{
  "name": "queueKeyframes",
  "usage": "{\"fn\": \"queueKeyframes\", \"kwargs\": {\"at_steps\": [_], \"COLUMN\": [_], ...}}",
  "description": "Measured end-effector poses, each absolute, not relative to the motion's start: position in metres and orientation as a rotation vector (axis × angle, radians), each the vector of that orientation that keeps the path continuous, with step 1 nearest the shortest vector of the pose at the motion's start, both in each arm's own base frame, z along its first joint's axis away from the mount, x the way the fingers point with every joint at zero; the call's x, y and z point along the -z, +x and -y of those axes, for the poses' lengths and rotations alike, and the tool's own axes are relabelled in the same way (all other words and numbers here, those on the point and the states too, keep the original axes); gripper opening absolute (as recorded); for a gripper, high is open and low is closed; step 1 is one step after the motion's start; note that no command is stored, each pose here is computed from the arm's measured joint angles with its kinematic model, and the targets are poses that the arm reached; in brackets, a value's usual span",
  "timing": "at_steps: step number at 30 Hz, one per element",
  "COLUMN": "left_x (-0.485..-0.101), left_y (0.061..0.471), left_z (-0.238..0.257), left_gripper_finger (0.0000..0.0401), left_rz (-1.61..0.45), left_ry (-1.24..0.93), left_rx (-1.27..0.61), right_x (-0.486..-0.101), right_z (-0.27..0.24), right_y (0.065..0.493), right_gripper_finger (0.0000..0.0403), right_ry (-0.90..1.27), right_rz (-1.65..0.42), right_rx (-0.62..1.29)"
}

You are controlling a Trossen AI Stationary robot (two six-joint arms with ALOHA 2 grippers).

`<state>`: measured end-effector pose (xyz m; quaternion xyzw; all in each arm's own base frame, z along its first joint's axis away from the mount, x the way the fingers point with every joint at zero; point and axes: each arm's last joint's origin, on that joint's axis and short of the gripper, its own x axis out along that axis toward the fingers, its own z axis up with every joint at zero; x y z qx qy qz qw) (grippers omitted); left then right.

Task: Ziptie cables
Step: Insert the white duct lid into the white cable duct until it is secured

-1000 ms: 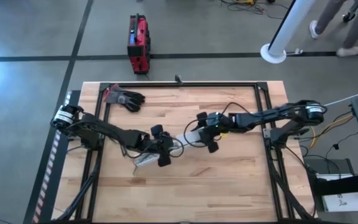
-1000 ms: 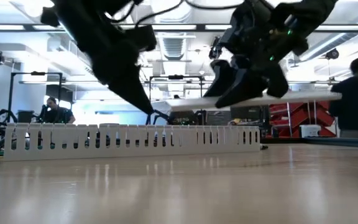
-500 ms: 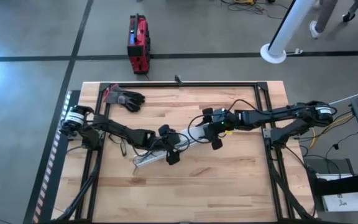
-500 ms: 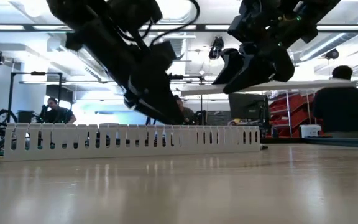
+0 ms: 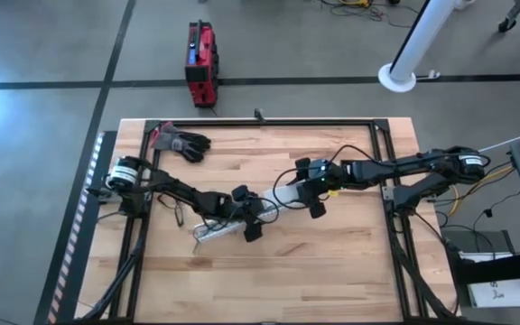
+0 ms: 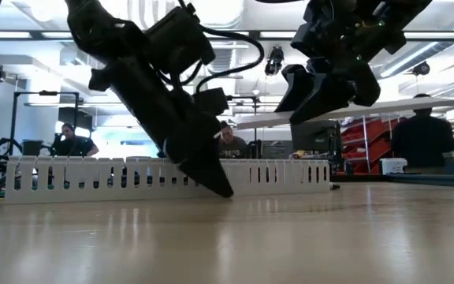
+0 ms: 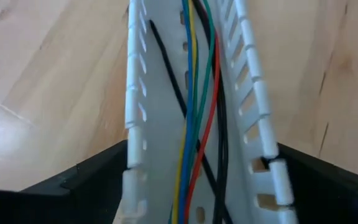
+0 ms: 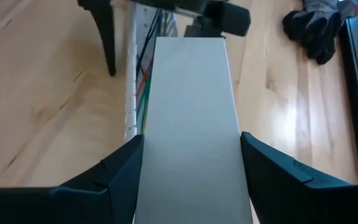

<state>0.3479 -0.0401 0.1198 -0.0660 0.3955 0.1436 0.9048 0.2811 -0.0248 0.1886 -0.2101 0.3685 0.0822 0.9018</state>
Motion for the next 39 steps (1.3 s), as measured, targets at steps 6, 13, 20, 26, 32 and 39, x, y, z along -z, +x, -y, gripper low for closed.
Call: {"fn": "queueKeyframes", "kwargs": {"at_steps": [6, 13, 20, 26, 32, 39], "left_x": [-0.089, -0.085, -0.089, -0.089, -0.089, -0.089], "left_y": [0.348, 0.347, 0.345, 0.345, 0.345, 0.345], "left_z": [0.042, 0.048, 0.053, 0.053, 0.053, 0.053], "left_gripper_finger": [0.0337, 0.0245, 0.0218, 0.0253, 0.0215, 0.0221], "left_rz": [-0.913, -0.939, -0.945, -0.948, -0.946, -0.945], "left_ry": [-0.131, -0.087, -0.021, -0.016, -0.019, -0.021], "left_rx": [-0.296, -0.267, -0.228, -0.223, -0.222, -0.218], "right_x": [-0.185, -0.170, -0.166, -0.155, -0.134, -0.115], "right_z": [0.023, 0.021, 0.011, -0.006, -0.009, -0.005], "right_y": [0.279, 0.268, 0.268, 0.268, 0.269, 0.277], "right_gripper_finger": [0.0219, 0.0219, 0.0219, 0.0219, 0.0219, 0.0219], "right_ry": [-0.379, -0.335, -0.288, -0.260, -0.277, -0.351], "right_rz": [-0.769, -0.833, -0.781, -0.667, -0.639, -0.680], "right_rx": [-0.227, -0.242, -0.254, -0.231, -0.214, -0.138]}}
